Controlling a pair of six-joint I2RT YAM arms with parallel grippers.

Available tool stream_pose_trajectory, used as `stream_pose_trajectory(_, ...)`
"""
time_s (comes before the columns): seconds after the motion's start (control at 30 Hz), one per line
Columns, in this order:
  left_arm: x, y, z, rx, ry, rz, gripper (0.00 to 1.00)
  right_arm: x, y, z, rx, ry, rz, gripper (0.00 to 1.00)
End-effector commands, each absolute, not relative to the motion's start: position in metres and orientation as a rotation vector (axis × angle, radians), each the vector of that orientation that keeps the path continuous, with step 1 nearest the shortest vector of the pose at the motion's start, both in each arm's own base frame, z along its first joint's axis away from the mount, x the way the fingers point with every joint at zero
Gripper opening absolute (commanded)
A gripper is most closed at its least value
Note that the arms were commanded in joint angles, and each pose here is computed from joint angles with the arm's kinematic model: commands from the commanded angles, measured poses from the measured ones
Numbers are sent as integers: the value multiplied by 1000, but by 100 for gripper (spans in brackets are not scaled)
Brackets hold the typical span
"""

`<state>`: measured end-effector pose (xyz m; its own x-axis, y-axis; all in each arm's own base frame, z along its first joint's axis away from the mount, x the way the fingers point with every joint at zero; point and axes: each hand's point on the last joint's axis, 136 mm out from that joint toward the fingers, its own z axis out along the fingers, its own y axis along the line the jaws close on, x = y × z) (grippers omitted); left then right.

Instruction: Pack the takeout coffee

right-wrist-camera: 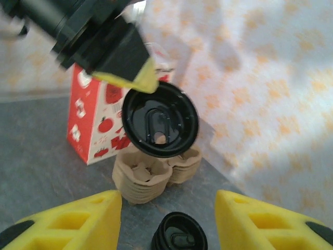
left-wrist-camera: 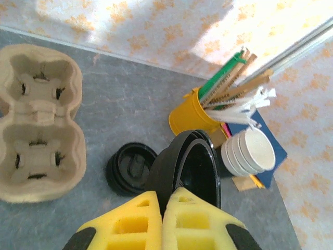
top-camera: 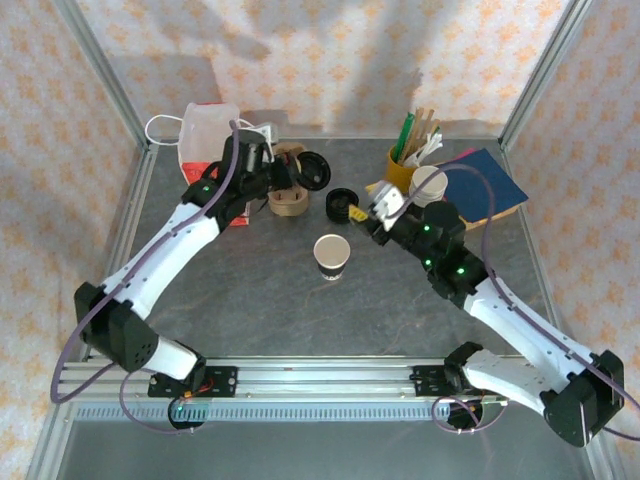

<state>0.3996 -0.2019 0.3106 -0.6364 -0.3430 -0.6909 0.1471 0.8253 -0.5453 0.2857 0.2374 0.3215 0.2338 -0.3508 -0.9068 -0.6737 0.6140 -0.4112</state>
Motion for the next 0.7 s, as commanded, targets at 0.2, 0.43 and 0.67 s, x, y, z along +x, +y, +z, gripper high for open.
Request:
stream_pose_trajectory(0.2,343,-201,296,-74,2255,-851,5,277,268,313,-1217,1085,11,48)
stream_pose_trajectory(0.43,337,-205,292,-116,2249,-945,5,271,273,294,-1257,1083,2,49)
stream_pose_trajectory(0.67,333,-211,301,-136,2232,-1028,5,273,272,278,-1313,1068,-66,48)
